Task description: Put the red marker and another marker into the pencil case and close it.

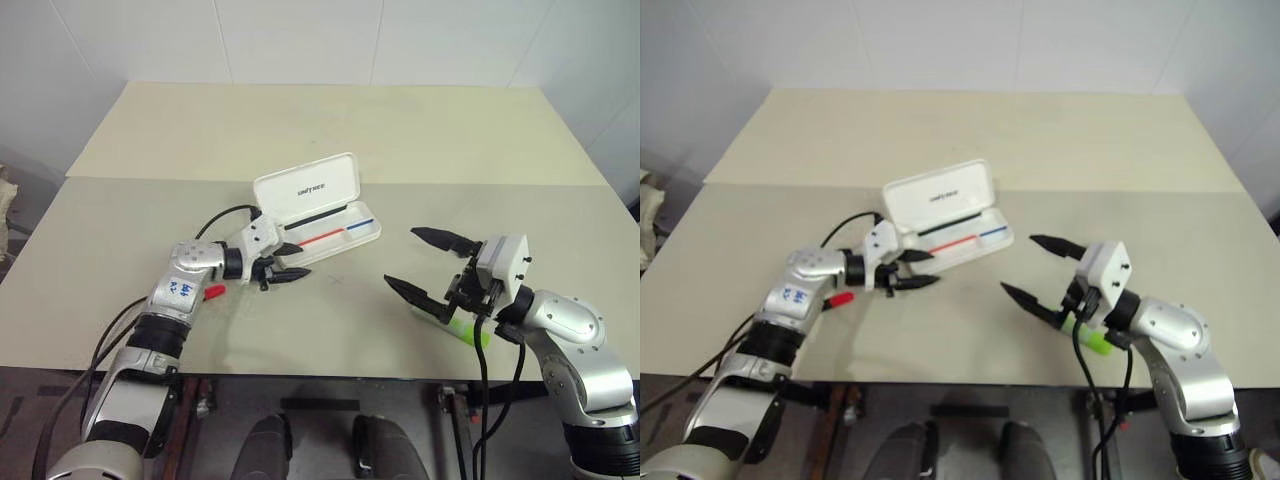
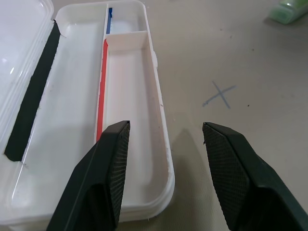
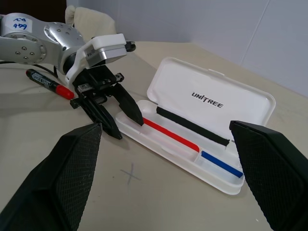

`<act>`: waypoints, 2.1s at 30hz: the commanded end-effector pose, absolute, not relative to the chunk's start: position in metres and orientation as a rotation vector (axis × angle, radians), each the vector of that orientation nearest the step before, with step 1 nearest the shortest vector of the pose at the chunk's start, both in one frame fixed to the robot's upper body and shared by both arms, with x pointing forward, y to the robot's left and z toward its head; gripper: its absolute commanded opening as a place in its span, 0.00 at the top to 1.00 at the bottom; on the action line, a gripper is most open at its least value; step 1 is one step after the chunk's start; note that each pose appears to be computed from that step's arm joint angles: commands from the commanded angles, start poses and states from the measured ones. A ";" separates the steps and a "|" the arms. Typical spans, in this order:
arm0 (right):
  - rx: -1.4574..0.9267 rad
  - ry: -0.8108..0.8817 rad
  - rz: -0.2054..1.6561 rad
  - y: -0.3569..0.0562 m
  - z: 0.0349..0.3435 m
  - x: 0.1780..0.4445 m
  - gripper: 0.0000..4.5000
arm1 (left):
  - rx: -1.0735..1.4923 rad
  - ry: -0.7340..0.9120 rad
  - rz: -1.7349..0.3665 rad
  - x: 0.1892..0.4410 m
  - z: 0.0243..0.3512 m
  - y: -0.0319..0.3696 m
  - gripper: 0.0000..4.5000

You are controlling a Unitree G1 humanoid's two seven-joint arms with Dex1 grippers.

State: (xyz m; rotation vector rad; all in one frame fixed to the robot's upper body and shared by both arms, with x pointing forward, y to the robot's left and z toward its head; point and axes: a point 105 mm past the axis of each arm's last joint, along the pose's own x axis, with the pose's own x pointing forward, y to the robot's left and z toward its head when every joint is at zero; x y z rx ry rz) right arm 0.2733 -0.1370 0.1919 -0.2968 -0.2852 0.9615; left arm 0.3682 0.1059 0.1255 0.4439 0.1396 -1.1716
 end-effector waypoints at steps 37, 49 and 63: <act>-0.349 -0.406 0.984 -0.132 0.219 0.274 0.00 | 0.610 0.218 -1.404 0.348 0.135 0.078 1.00; -0.325 -0.400 1.006 -0.129 0.218 0.275 0.00 | 0.690 0.236 -1.487 0.320 0.130 0.090 1.00; -0.307 -0.378 1.011 -0.128 0.216 0.271 0.00 | 0.665 0.326 -1.503 0.311 0.118 0.088 0.82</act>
